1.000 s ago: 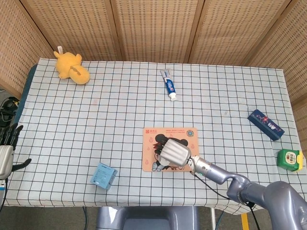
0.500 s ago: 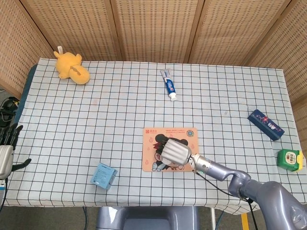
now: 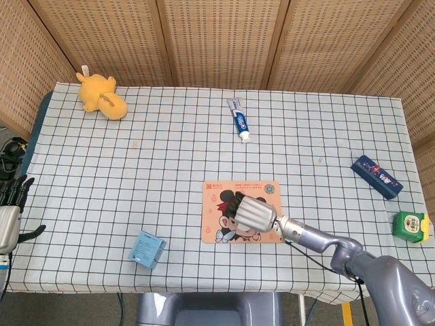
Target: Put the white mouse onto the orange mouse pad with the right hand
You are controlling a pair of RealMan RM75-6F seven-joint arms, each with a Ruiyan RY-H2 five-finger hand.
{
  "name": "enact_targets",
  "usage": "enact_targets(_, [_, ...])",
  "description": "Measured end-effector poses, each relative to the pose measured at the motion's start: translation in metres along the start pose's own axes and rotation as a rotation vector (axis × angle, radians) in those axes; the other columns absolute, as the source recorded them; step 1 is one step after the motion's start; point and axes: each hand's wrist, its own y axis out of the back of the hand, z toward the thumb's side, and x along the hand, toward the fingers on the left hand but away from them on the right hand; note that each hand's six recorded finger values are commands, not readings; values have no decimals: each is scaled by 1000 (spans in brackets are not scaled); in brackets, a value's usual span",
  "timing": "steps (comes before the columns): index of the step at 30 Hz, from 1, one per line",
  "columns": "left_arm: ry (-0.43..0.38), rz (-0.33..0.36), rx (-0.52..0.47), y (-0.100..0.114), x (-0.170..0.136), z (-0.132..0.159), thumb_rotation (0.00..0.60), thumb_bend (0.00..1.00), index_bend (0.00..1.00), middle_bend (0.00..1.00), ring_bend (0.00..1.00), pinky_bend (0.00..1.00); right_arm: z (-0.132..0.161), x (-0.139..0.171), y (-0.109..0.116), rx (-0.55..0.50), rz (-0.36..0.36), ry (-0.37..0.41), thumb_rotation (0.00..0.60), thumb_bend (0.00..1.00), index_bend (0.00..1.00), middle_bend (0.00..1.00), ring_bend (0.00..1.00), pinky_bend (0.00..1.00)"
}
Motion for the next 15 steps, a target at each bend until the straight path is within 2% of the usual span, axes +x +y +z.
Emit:
enact_targets(2, [1, -1, 0, 0, 0, 0, 600, 0, 0, 0, 0, 0, 0, 1, 0, 2, 1, -4, 600, 227, 568, 343, 273, 121])
enact_targets(5, [1, -2, -1, 0, 0, 0, 600, 0, 0, 0, 0, 0, 0, 1, -1, 6, 3, -11, 600, 222, 447, 247, 175, 68])
enact_targets(10, [3, 1, -4, 1, 0, -1, 600, 0, 0, 0, 0, 0, -1, 3, -1, 1, 11, -21, 600, 215, 339, 150, 69, 34])
enact_targets(15, [1, 2, -5, 1, 0, 0, 600, 0, 0, 0, 0, 0, -1, 6, 1, 18, 11, -23, 600, 192, 287, 94, 5, 0])
